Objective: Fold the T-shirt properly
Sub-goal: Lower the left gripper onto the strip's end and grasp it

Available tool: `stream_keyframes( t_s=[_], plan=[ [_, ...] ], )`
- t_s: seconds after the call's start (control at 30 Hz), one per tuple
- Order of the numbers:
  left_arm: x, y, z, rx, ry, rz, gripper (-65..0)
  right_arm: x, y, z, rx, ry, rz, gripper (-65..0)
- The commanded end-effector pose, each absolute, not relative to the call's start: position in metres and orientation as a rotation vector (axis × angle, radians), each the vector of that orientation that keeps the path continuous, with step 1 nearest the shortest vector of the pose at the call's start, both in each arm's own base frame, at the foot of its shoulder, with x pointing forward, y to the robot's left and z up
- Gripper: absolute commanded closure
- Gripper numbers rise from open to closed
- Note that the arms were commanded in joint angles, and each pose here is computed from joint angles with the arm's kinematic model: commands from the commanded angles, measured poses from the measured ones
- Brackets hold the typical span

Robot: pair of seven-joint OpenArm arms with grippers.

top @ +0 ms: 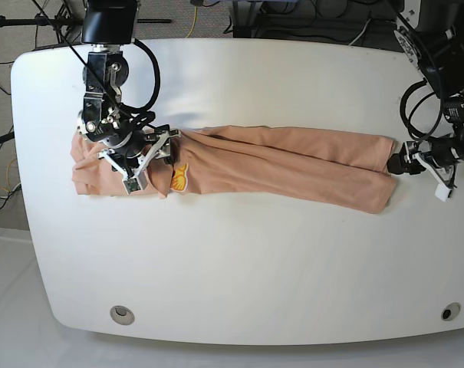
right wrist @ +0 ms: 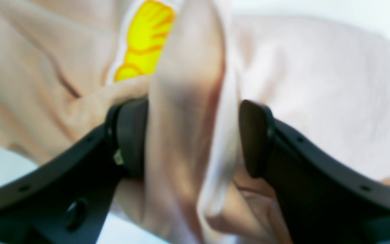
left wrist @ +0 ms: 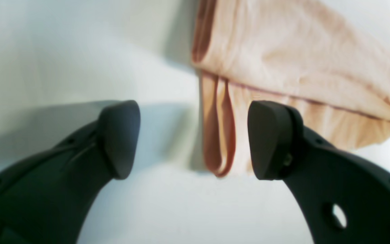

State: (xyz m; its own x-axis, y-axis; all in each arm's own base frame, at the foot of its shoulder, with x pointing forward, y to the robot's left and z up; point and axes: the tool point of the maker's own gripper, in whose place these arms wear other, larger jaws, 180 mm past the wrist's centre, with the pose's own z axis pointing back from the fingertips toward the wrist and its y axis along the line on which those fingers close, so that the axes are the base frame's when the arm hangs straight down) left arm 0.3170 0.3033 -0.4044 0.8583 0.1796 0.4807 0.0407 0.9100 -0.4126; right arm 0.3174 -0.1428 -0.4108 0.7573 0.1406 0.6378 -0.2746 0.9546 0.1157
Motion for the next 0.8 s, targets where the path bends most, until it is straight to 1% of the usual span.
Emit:
stream_keyframes(
  t_s=[0.0,0.1,0.17,0.43,0.63,0.77],
  plan=[
    [0.316,0.310,-0.394,-0.394,-0.530,0.053,-46.2,0.331,-0.144,-0.395,0.209,-0.739,0.231,-38.4],
    [0.317,0.311,-0.382,-0.392,-0.562,0.040,-46.1,0.332,-0.145,-0.394,0.209,-0.743,0.231,-38.4],
    [0.318,0.314,-0.361,-0.348,-0.613,-0.014,-46.5,0.332,-0.144,-0.392,0.211,-0.750,0.226,-38.4],
    [0.313,0.322,-0.353,-0.279,-0.644,-0.045,-46.0,0.333,-0.144,-0.391,0.210,-0.756,0.217,-38.6],
    [0.309,0.327,-0.338,-0.180,-0.699,-0.111,-46.2,0.331,-0.139,-0.394,0.216,-0.748,0.224,-38.5],
    [0.306,0.325,-0.336,-0.157,-0.701,-0.136,-46.1,0.332,-0.136,-0.393,0.220,-0.751,0.226,-38.5]
  ],
)
